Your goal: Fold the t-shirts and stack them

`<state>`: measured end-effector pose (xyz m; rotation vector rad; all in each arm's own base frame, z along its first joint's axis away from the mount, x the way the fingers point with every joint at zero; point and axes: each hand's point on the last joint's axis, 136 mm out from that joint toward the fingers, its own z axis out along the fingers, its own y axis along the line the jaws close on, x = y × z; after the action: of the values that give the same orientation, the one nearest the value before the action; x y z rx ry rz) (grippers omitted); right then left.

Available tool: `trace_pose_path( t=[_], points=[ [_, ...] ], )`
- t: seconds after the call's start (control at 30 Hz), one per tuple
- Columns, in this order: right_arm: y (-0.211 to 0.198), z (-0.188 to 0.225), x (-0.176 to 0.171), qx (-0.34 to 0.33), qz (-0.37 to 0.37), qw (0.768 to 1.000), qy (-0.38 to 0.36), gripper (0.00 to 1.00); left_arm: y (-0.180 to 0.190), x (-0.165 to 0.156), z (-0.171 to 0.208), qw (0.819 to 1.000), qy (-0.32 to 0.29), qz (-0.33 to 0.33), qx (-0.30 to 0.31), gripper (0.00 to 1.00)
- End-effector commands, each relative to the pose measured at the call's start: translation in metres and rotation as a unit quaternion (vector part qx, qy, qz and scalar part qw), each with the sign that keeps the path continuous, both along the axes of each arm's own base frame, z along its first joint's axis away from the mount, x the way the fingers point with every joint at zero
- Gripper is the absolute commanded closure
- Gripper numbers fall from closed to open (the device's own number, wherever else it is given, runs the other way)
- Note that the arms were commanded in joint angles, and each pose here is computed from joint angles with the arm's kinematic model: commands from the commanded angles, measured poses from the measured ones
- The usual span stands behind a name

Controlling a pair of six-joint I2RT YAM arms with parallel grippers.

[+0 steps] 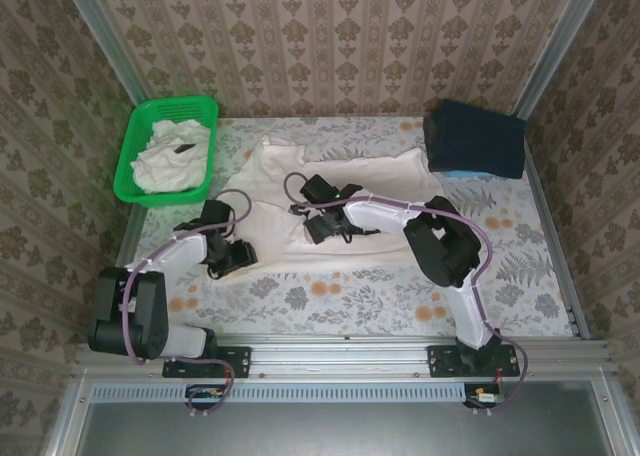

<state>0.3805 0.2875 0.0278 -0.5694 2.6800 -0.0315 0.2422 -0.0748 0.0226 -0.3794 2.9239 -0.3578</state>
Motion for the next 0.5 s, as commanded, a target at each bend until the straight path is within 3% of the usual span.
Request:
trace_pose_path(
  t=[0.0, 0.3, 0.47],
  points=[
    [-0.045, -0.009, 0.01, -0.051, -0.036, 0.998, 0.007, 0.17, 0.02, -0.007, -0.004, 0.999, 0.021, 0.0, 0.04, 0.49],
    [-0.063, 0.041, -0.016, 0.006, -0.05, 0.999, -0.021, 0.17, 0.022, 0.0, -0.003, 0.999, 0.021, -0.016, 0.041, 0.51],
    [-0.103, 0.038, -0.044, -0.009, -0.101, 0.995, -0.021, 0.17, 0.025, 0.015, 0.032, 0.998, -0.027, -0.008, 0.058, 0.5]
  ],
)
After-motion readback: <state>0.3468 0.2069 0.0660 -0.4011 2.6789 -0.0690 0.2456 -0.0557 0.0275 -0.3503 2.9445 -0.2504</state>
